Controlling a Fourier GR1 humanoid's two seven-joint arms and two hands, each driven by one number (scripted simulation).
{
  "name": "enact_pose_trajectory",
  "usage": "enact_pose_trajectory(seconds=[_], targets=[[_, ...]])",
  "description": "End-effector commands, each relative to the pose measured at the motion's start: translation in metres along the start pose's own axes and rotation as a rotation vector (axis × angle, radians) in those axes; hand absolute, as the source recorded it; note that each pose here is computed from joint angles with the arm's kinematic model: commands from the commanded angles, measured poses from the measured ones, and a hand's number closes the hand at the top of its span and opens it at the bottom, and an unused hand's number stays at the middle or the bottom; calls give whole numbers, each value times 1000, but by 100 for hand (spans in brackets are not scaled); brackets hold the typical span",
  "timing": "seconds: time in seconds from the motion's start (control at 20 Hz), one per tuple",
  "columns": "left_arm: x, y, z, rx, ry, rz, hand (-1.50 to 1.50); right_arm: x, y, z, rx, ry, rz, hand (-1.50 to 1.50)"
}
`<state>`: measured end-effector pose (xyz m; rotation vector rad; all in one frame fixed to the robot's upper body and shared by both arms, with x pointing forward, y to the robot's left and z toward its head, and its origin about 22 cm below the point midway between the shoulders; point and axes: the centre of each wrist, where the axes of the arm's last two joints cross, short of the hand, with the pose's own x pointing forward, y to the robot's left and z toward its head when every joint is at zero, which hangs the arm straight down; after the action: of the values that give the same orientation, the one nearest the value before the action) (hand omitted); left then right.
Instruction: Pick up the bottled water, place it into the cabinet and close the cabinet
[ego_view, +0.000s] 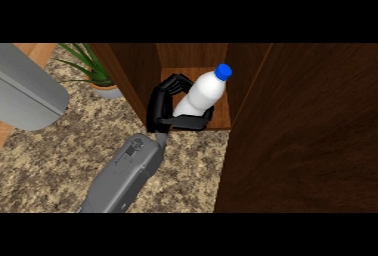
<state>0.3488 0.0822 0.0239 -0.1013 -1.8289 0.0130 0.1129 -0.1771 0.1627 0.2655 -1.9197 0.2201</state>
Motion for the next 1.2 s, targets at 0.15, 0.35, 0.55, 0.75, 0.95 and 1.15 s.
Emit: enact_pose_trajectory(seconds=[0.15, 0.35, 0.55, 0.75, 0.95, 1.15], targets=[[-5, -12, -20, 79, 69, 0, 150, 12, -5, 13, 7, -48, 12, -150], [-4, -6, -42, 147, 78, -40, 150, 16, -15, 16, 6, -44, 3, -150], [-23, 10, -41, 170, 80, -126, 150, 18, -18, 18, 12, -37, 36, -150], [-25, 11, -47, 206, 73, -151, 150, 25, -15, 17, 6, -35, -3, -150], [-31, 20, -51, 248, 71, -243, 150, 22, -20, 19, 32, -33, 1, -150], [-26, 20, -62, 268, 64, -272, 150, 8, -17, 16, 49, -49, 0, -150]])
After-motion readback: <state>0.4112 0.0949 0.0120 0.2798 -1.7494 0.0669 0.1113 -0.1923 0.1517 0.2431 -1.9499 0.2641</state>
